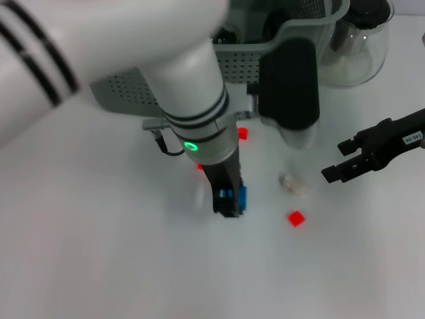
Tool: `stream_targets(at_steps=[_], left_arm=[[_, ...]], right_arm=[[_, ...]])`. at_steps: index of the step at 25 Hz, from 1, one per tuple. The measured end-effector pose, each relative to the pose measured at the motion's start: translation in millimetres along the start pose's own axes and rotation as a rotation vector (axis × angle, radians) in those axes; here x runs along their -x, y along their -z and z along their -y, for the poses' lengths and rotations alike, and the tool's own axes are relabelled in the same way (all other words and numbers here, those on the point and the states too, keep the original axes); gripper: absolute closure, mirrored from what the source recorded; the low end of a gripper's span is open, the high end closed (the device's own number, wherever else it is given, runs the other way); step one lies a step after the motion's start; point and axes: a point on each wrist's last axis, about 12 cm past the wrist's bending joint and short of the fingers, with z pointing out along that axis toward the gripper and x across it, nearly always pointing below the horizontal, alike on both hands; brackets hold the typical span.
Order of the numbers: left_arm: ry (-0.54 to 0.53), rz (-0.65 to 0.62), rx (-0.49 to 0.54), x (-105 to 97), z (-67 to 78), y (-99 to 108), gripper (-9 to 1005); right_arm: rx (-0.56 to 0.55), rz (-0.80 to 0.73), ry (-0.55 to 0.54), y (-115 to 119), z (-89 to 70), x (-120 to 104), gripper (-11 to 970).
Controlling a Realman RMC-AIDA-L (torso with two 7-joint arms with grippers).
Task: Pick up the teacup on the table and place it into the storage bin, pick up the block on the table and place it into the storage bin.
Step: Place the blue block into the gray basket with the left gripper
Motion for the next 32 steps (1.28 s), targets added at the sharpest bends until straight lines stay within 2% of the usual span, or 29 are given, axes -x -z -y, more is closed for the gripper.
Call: stream_targets(at_steps=[3, 4, 5, 8, 11, 13, 15, 18, 19, 20, 23, 27, 32], left_arm=[[0.063, 0.147, -0.097, -3.6, 12.9, 44.3, 581], [0.088, 0.233, -0.121, -6.9, 12.5, 66.4, 579], [0.101, 0.285, -0.127, -9.5, 11.6, 79.5, 578], [0.143, 0.507, -0.106, -19.2, -0.2, 128.8, 574], [0.231, 0.739, 0.017, -39.2, -27.2, 178.5, 569], [0.304, 0.831, 0.119, -52.8, -48.0, 196.2, 567], [0.411, 0.892, 0.227, -71.1, -75.2, 205.8, 564], [0.513, 0.894, 0.276, -79.6, -103.1, 194.7, 560], [0.531, 0.886, 0.278, -80.2, -107.9, 189.7, 558], [0.560, 0.860, 0.289, -79.8, -116.3, 179.3, 557], [0.594, 0.744, 0.311, -71.2, -129.9, 146.9, 553], [0.575, 0.596, 0.335, -51.4, -134.8, 112.0, 547], [0.545, 0.451, 0.418, -32.6, -134.5, 83.7, 540]], right_arm=[[0.001, -0.002, -0.004, 1.4, 0.3, -0.5, 45], [0.000, -0.002, -0.005, 1.7, 0.5, -0.5, 45], [0.000, -0.002, -0.006, 1.8, 0.5, -0.4, 45], [-0.002, 0.001, -0.003, 1.3, 0.4, 1.8, 45], [0.000, 0.002, 0.001, 0.2, -0.4, 4.6, 45], [0.001, 0.001, 0.001, -0.2, -0.8, 5.6, 45], [0.001, 0.001, 0.001, -0.2, -0.9, 5.8, 45], [0.000, 0.001, 0.001, -0.2, -0.8, 5.9, 45], [0.000, 0.001, 0.000, -0.2, -0.9, 5.9, 45], [0.000, 0.001, 0.000, -0.2, -0.8, 5.9, 44], [-0.003, -0.007, -0.003, -0.2, -0.5, 5.2, 44], [-0.008, -0.016, -0.001, 0.0, -0.2, 6.1, 44], [-0.006, -0.018, 0.000, -0.7, -0.5, 6.6, 44]])
